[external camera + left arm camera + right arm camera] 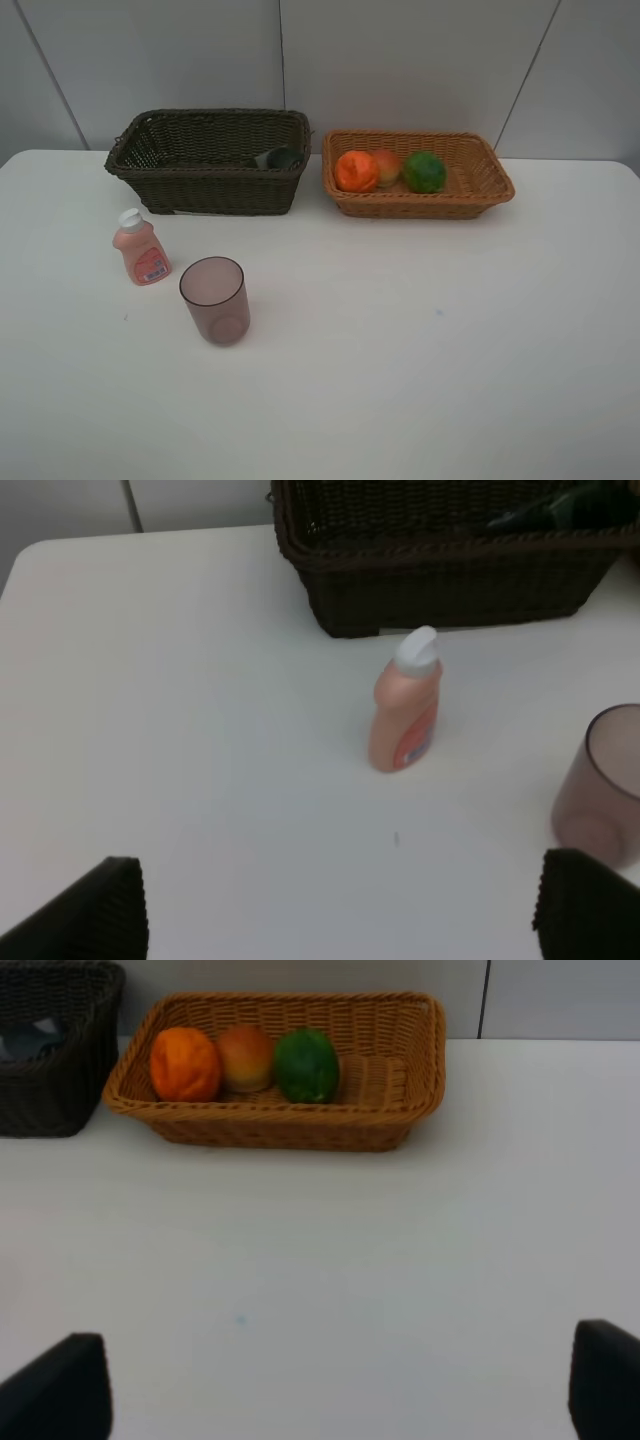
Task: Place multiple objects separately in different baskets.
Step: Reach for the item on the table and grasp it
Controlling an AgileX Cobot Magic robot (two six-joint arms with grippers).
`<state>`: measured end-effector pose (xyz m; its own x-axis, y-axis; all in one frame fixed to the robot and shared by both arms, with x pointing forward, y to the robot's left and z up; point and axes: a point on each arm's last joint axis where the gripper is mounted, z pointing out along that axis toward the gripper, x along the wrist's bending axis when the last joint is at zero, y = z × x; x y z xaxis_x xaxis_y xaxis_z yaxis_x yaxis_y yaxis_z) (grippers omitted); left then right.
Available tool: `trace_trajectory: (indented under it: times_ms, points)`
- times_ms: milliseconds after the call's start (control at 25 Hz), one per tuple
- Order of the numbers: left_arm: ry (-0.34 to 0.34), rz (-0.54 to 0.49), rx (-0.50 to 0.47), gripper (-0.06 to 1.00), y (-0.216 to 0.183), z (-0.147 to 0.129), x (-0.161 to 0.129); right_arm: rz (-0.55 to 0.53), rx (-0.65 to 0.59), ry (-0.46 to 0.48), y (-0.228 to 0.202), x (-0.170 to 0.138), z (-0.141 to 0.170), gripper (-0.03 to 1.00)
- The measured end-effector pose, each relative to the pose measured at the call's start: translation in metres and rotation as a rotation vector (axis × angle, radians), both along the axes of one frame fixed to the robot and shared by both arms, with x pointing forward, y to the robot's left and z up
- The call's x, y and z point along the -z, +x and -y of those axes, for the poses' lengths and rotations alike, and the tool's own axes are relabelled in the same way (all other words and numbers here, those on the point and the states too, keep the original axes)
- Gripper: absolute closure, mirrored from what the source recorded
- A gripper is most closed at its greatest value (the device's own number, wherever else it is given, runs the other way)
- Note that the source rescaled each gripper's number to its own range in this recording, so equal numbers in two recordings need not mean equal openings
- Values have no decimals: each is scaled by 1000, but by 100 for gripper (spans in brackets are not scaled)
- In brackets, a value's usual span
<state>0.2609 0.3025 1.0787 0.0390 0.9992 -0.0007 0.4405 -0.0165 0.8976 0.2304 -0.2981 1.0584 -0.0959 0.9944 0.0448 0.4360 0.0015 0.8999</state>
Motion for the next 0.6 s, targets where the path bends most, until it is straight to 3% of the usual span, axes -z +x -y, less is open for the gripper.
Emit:
trace_trajectory:
  times_ms: [240, 440, 600]
  points:
    - [-54, -168, 77, -6, 71, 14, -14, 0, 0, 0, 0, 0, 0, -1]
    - [-3, -298, 194, -6, 126, 32, -21, 0, -1, 1, 0, 0, 0, -1]
    - [83, -379, 314, -6, 164, 59, -19, 0, -1, 1, 0, 0, 0, -1]
